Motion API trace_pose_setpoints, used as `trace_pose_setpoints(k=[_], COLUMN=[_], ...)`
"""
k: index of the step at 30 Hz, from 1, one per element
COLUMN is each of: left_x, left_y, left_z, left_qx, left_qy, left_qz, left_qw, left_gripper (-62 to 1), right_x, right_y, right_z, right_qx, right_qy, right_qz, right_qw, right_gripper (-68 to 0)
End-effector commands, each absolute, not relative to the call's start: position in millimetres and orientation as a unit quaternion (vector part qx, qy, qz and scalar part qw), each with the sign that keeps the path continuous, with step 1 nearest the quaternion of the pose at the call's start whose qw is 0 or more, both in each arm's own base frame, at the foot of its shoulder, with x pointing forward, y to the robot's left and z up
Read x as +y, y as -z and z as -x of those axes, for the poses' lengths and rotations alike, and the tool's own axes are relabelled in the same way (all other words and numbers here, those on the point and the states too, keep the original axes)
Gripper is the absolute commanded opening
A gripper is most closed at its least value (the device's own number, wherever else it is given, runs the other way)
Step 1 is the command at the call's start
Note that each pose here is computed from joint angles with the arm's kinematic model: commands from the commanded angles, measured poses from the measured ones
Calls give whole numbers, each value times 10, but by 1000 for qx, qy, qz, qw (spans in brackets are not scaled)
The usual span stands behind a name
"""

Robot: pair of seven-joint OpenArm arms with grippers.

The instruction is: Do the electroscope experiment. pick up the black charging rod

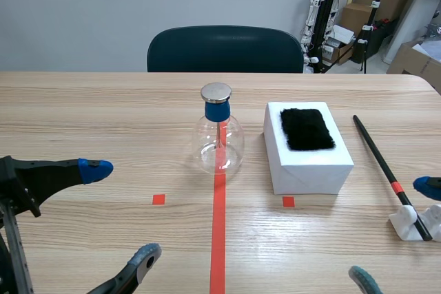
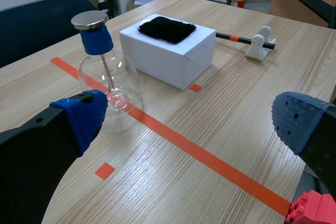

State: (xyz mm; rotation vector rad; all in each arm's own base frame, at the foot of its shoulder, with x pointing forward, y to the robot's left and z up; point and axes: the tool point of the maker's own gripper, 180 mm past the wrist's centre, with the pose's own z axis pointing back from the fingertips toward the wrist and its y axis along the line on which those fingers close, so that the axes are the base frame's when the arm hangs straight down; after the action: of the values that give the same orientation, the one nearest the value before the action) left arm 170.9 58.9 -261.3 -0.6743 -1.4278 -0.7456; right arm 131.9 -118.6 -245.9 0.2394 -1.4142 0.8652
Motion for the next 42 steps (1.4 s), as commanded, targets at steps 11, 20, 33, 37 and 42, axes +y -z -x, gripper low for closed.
trace_pose_setpoints(k=[11, 20, 33, 37, 42], left_x=[566, 566, 566, 566, 566], left_y=[2525, 2524, 2524, 2524, 2524], left_z=[-1725, -1725, -1725, -1725, -1725], left_qx=[-638, -639, -639, -639, -639], left_qy=[319, 319, 319, 319, 319], left_qz=[303, 303, 303, 303, 303], left_qw=[632, 631, 631, 631, 631], left_gripper=[14, 14, 14, 14, 14], right_x=[-1174, -1176, -1176, -1176, -1195], right_y=[2379, 2384, 2384, 2383, 2335], right_z=[-1363, -1364, -1364, -1364, -1446], right_qx=[-639, -638, -638, -638, -648], right_qy=[-380, -380, -380, -380, -384], right_qz=[-107, -106, -106, -106, -96], right_qw=[660, 661, 661, 661, 651], right_gripper=[-100, -99, -99, -99, -99])
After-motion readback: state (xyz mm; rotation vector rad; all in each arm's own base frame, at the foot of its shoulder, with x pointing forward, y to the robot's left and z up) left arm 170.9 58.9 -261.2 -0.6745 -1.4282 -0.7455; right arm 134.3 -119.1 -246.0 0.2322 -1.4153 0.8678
